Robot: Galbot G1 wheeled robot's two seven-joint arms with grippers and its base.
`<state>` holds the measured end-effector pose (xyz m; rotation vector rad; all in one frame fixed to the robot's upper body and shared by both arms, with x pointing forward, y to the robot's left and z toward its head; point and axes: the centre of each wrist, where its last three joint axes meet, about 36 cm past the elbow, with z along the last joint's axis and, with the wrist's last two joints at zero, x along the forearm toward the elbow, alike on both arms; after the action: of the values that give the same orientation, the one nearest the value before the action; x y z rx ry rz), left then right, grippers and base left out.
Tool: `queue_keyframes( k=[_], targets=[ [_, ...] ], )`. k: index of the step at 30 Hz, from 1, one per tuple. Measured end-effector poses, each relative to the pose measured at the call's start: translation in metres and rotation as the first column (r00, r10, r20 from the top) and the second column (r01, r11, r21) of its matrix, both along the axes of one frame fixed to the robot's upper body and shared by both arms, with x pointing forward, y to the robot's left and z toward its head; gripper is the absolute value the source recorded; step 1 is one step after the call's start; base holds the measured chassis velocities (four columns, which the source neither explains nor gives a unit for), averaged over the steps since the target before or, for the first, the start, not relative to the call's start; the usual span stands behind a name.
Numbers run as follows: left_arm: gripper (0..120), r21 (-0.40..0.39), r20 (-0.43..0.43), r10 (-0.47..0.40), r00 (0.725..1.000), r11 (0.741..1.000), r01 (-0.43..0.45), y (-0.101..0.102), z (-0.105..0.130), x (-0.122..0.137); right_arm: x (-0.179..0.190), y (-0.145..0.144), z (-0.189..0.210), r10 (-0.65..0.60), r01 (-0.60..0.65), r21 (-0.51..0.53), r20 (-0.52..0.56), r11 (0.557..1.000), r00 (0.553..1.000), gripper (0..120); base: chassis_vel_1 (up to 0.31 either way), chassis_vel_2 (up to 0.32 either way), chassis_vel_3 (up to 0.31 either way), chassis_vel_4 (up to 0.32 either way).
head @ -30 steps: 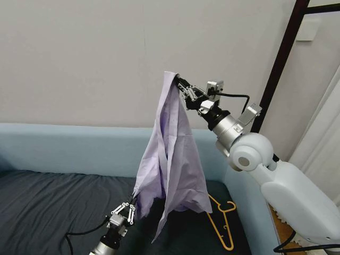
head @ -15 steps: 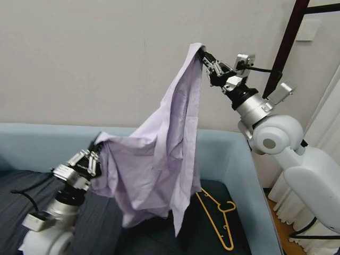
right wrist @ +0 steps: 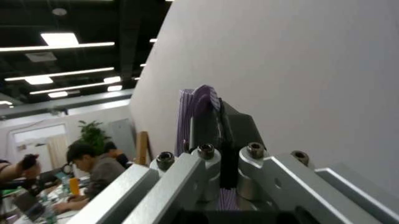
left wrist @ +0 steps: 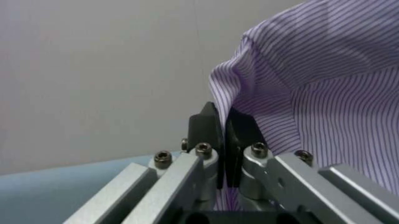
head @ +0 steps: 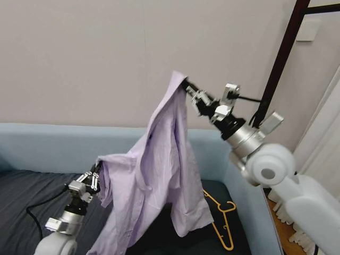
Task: Pick up the clothes from the sofa and hang them on the clothes hanger.
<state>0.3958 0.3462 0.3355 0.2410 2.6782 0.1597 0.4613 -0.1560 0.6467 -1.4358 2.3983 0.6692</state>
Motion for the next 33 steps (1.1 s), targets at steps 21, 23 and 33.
queue_keyframes(
  k=[21, 23, 33],
  targets=[
    [79, 0.223, 0.0, 0.006, 1.0, 0.975, -0.006, -0.011, -0.022, -0.099, 0.027, 0.013, -0.016, -0.143, 0.142, -0.023, -0.022, 0.99, 0.99, 0, 0.0, 0.0, 0.0, 0.0],
    [89, 0.201, 0.107, -0.092, 0.99, 0.977, 0.069, -0.025, 0.018, -0.095, 0.028, 0.006, -0.021, -0.164, 0.163, -0.029, -0.026, 0.986, 0.986, 0, 0.0, 0.0, 0.0, 0.0],
    [100, 0.157, 0.134, -0.282, 0.95, 0.953, 0.261, -0.071, 0.04, -0.063, 0.038, 0.015, -0.025, -0.167, 0.166, -0.03, -0.031, 0.986, 0.986, 0, -0.011, -0.002, -0.004, -0.001]
  ],
)
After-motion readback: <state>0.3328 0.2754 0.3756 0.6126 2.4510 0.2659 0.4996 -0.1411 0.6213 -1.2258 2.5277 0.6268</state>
